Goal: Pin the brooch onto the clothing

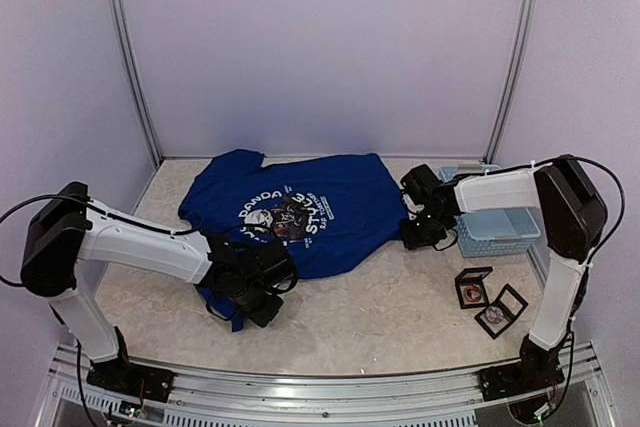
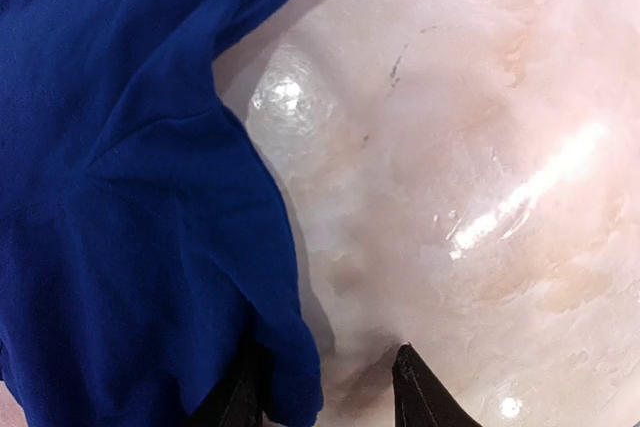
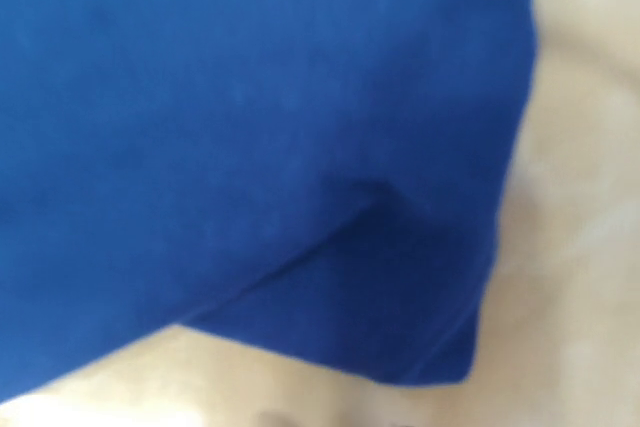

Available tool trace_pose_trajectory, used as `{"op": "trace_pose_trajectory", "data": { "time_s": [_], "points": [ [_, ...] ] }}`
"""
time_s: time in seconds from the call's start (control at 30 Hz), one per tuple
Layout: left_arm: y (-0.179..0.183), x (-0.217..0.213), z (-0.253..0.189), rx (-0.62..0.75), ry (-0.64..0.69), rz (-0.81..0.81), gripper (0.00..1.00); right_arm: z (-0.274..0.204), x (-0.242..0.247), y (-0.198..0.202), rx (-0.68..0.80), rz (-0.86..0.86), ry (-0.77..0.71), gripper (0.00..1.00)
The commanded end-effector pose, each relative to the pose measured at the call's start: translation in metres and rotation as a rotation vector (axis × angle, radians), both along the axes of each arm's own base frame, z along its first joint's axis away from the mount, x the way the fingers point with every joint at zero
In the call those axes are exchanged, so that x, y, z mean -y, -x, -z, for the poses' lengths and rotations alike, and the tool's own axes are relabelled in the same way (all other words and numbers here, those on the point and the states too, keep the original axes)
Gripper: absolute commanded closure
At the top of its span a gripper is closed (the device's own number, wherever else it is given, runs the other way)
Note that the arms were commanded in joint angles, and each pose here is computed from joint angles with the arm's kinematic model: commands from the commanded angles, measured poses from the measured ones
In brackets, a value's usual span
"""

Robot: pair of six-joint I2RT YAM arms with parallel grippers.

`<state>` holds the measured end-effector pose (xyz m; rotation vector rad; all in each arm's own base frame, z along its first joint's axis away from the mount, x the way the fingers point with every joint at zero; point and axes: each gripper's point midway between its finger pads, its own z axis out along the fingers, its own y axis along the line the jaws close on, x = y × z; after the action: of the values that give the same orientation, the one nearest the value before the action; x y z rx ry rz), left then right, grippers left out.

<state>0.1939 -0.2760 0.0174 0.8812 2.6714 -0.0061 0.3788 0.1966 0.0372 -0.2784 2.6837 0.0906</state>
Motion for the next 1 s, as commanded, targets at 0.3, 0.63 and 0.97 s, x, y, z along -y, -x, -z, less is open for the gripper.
{"op": "trace_pose_trajectory", "data": {
  "time_s": [0.3, 0.63, 0.97],
  "points": [
    [-0.021, -0.024, -0.021, 0.043, -0.012, -0.075, 0.57, 0.013, -0.007, -0.014, -0.018, -0.013, -0.021, 0.56],
    [-0.008, -0.025, 0.004, 0.009, -0.064, -0.050, 0.64, 0.001, 0.010, -0.033, 0.029, 0.013, 0.104, 0.35],
    [0.022, 0.024, -0.025, -0.010, 0.056, 0.176, 1.00, 0.018, 0.001, -0.043, -0.014, -0.031, -0.020, 0.62]
  ]
}}
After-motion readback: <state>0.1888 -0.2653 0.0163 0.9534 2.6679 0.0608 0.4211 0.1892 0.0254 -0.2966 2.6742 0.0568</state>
